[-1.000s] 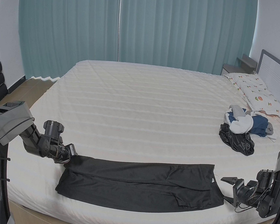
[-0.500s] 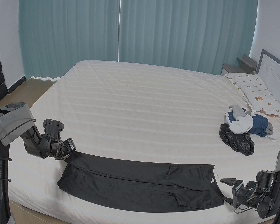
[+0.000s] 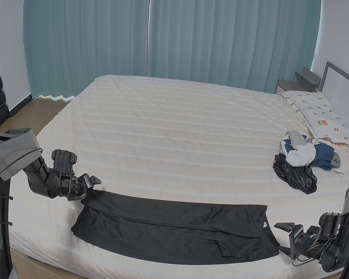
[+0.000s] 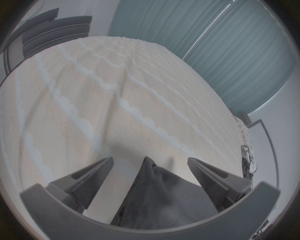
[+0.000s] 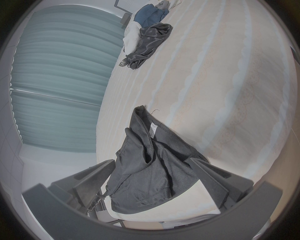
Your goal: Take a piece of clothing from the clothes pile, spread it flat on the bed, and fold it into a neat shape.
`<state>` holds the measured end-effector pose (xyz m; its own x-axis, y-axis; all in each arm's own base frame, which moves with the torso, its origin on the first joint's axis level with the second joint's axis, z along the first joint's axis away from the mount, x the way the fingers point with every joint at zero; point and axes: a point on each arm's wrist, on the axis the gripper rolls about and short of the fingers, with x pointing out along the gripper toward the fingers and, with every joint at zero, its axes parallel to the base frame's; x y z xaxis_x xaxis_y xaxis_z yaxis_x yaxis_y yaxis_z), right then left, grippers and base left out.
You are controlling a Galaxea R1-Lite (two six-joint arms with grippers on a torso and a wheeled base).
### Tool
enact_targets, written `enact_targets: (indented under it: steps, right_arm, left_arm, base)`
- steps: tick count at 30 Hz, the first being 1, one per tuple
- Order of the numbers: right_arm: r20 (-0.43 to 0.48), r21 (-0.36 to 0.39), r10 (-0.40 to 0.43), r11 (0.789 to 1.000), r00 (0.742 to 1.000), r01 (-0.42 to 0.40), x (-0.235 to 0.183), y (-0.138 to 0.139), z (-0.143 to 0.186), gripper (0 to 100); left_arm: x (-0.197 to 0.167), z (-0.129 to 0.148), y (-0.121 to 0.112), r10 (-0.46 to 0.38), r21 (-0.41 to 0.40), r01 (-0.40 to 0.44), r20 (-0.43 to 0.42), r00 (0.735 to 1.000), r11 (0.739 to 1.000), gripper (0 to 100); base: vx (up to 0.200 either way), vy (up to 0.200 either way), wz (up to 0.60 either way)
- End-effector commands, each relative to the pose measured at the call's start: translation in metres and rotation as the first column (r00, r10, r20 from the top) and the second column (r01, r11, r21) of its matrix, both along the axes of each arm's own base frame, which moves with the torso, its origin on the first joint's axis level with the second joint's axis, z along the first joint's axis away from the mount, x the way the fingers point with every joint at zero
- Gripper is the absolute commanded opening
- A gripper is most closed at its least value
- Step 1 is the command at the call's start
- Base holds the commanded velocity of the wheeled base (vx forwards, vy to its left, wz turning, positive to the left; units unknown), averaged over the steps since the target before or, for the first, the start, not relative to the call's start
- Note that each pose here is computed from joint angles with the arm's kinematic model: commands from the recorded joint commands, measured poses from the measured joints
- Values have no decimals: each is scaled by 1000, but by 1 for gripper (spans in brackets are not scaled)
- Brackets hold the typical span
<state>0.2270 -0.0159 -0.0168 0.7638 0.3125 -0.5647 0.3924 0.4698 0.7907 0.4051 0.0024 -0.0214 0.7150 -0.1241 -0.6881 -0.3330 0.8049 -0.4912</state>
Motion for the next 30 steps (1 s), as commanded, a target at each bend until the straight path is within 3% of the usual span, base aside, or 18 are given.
enact_targets:
  steps: [1, 5, 11, 16, 22, 30]
  right_arm:
    - [9, -1, 2, 1000, 1000, -2, 1, 0, 1, 100]
    - [9, -1, 2, 1000, 1000, -2, 1, 0, 1, 100]
    - [9, -1, 2, 1000, 1000, -2, 1, 0, 1, 100]
    - [9, -1, 2, 1000, 1000, -2, 1, 0, 1, 100]
    - [8, -2, 3, 1000, 1000, -3, 0, 0, 1, 100]
    - [7, -2, 3, 1000, 1000, -3, 0, 0, 0, 100]
  left_arm:
    - [-11, 7, 1, -97, -38, 97, 7, 995, 995, 100]
    - [-18, 3, -1, -215, -10, 215, 21, 977, 977, 100]
    - [-19, -13, -4, -311, 77, 310, 2, 950, 947, 100]
    - [-24, -17, -4, -342, 96, 342, -16, 940, 935, 100]
    - [-35, -21, -5, -436, 88, 436, -21, 900, 896, 100]
    - [-36, -23, -9, -452, 92, 452, -24, 892, 887, 100]
  base:
    - [0, 0, 0]
    - [0, 0, 0]
    - [0, 0, 0]
    - [0, 0, 0]
    - [0, 0, 0]
    - [0, 0, 0]
